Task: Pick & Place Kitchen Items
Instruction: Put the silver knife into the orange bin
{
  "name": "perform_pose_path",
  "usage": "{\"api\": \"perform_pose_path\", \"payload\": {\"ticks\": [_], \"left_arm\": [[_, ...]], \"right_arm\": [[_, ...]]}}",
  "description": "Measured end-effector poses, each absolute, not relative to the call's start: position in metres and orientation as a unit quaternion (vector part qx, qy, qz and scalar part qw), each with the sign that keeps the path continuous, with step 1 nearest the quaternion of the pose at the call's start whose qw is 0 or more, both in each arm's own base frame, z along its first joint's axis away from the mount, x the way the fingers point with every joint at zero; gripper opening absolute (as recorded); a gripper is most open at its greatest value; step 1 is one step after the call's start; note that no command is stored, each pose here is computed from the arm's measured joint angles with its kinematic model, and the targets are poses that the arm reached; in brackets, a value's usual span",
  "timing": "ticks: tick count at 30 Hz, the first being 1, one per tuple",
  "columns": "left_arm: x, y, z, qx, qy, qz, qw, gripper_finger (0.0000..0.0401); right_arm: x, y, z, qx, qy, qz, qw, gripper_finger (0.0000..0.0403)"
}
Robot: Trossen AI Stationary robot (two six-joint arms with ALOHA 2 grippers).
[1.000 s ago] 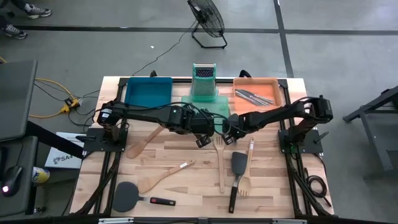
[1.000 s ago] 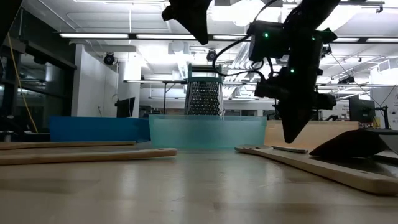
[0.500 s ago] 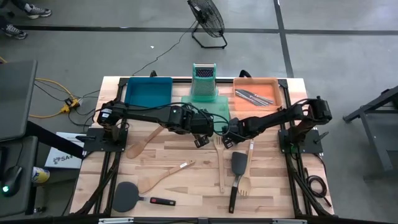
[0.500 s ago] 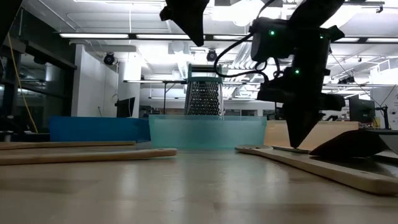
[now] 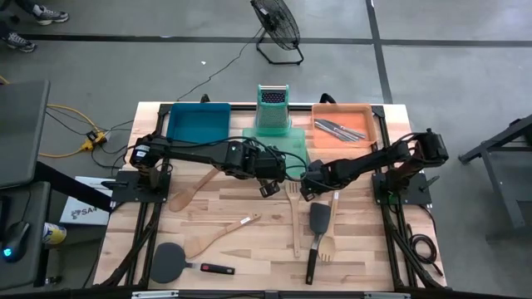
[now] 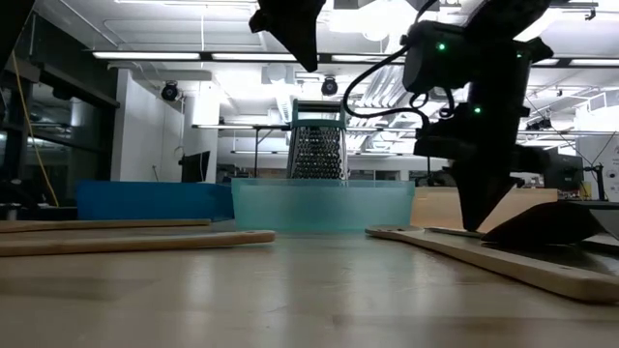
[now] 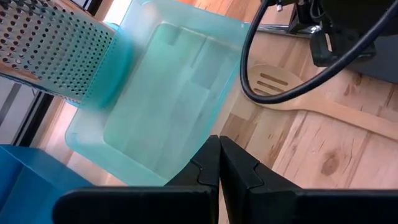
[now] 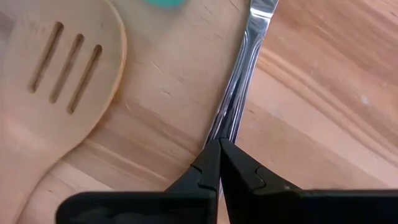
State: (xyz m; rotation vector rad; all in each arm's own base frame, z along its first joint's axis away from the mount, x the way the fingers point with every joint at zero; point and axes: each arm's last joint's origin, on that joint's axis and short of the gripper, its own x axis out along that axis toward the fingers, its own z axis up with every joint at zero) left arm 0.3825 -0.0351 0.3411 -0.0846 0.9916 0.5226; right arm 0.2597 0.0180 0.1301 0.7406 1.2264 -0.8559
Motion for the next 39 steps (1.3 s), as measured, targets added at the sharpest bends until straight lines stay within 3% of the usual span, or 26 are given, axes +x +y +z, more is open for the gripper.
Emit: {"api": "perform_pose_path", "payload": {"ticks": [22, 39], "left_arm": [[0.382, -0.035, 0.341, -0.041, 0.471, 0.246, 0.846, 0.0], [0.383, -0.036, 0.341, -0.044, 0.472, 0.242, 0.846, 0.0]], "right_arm": [[0.235, 0.05, 0.129, 0.28, 0.622, -0.386, 0.621, 0.0003], [0.221, 0.097, 0.13, 0.321, 0.627, -0.372, 0.605, 0.0003]]}}
